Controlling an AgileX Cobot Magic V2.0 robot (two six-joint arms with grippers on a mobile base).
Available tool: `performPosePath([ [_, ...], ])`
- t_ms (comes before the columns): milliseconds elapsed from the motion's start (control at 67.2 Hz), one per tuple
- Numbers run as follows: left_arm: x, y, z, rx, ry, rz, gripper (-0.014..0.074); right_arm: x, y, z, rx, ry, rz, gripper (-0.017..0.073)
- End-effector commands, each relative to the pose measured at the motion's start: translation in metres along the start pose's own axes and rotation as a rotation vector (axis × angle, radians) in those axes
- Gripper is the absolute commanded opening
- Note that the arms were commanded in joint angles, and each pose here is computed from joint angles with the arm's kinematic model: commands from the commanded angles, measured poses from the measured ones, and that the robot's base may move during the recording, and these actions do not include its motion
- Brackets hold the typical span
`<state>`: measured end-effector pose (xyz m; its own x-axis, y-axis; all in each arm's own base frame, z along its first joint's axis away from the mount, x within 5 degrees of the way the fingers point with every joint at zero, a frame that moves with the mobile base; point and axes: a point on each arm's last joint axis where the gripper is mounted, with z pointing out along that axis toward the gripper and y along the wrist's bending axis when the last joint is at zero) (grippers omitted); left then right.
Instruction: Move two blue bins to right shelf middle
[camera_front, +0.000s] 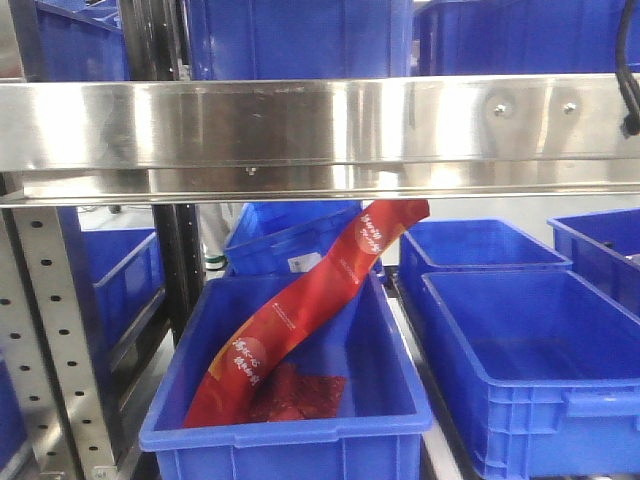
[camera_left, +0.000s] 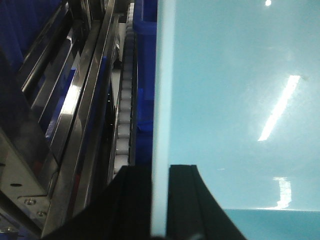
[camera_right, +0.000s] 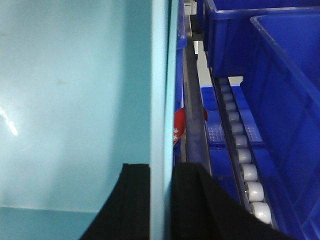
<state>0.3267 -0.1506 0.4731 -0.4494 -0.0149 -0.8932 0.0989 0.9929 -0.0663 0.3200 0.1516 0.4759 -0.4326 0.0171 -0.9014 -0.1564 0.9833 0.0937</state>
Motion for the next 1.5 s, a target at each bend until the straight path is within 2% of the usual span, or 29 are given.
performPosePath([
  [0, -0.0140, -0.0019, -0.0086, 0.041, -0.113, 0.000, -0.0111, -0.0192, 0.0068, -0.0165, -0.086, -0.157, 0.013, -0.0163],
  [1370, -0.0172, -0.0037, -0.0093, 0.062, -0.148, 0.001, -0.0111, -0.0192, 0.0068, -0.0165, -0.086, -0.157, 0.013, -0.0163],
  [1489, -0.0158, -0.0034, -0.0090, 0.059, -0.132, -0.005, -0.0111, -0.0176, 0.0067, -0.0134, -0.089, -0.158, 0.028, -0.0163],
])
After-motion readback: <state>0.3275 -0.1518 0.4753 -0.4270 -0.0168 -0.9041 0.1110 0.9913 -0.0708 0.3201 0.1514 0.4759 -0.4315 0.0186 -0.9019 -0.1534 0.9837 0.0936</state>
